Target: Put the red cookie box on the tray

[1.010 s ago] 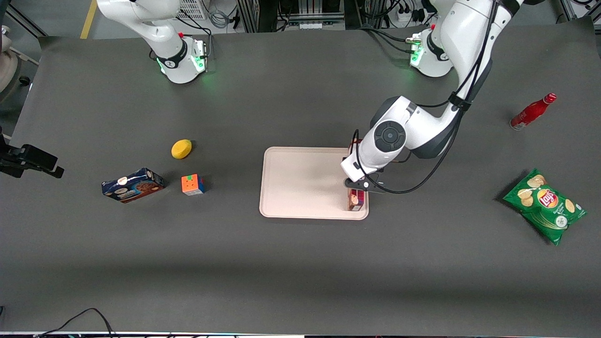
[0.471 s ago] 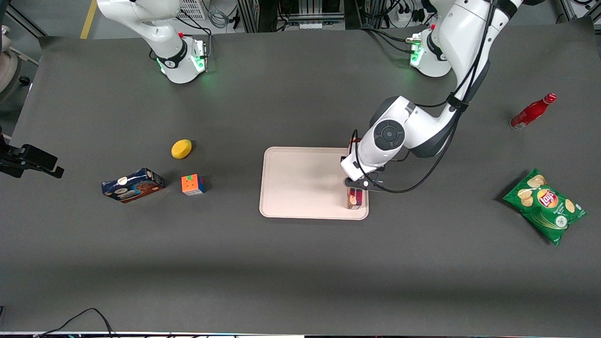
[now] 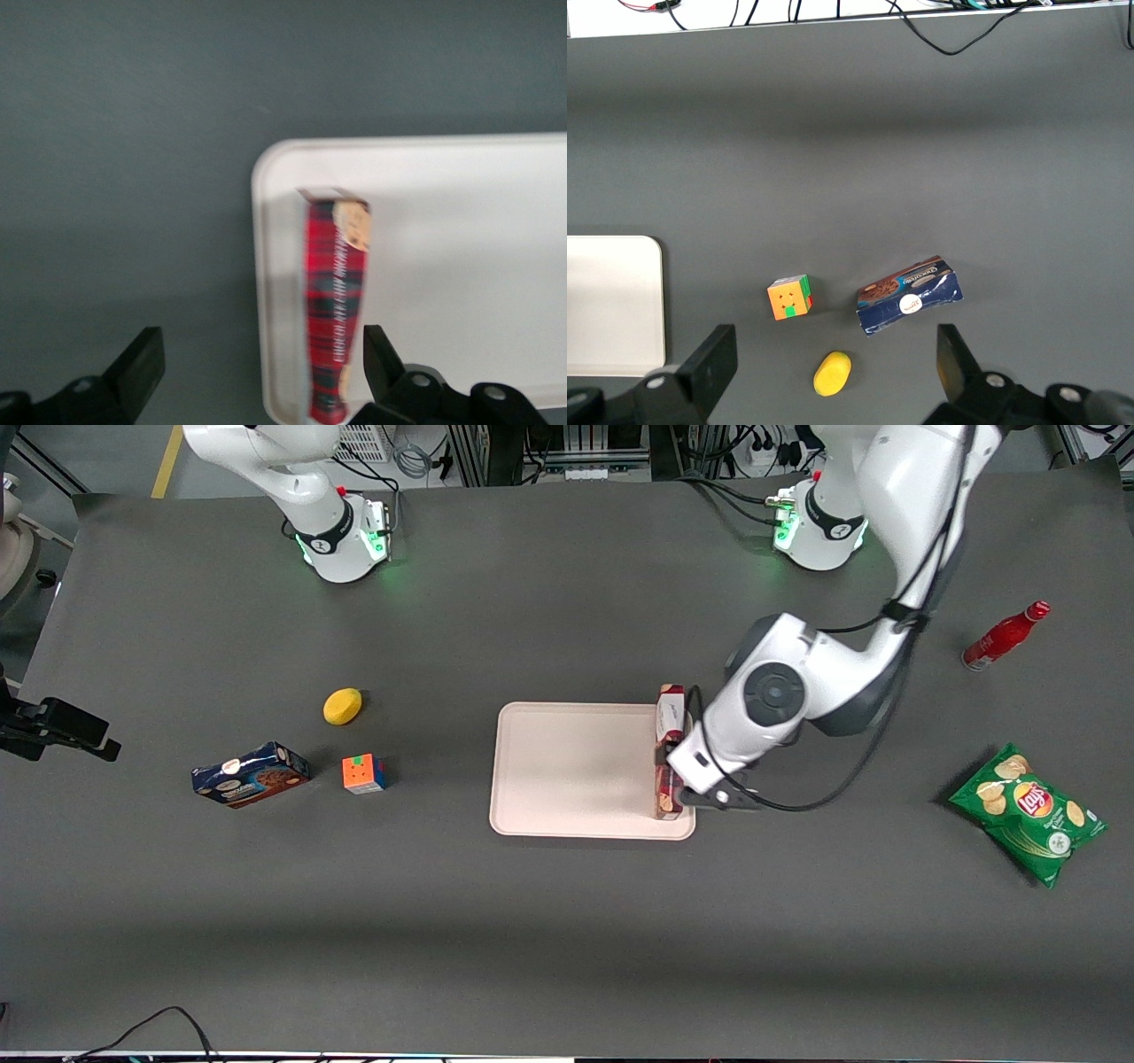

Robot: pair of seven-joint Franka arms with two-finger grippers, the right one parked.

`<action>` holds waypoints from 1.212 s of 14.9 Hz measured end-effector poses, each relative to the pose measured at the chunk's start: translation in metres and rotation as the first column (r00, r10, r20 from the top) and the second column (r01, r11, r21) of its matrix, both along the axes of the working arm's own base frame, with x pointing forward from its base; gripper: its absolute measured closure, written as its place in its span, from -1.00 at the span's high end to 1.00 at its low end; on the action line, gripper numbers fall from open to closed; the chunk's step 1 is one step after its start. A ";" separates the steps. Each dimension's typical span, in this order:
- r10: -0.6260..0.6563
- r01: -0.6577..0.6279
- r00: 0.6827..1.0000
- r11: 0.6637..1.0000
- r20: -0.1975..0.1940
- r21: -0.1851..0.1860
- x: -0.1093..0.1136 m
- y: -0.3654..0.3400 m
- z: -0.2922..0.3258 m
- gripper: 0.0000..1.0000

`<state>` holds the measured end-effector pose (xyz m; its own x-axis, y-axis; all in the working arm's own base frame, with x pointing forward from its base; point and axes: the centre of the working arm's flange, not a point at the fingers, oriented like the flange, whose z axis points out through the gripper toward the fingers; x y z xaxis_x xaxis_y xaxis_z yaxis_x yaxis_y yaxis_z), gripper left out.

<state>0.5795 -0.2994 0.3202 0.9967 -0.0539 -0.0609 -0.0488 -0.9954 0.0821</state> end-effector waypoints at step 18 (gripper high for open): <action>0.018 -0.026 0.997 0.995 0.077 0.100 -0.013 0.285 0.288 1.00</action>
<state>0.5669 -0.0143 0.6085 0.9995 -0.0295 0.0109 -0.0293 -0.9993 -0.0218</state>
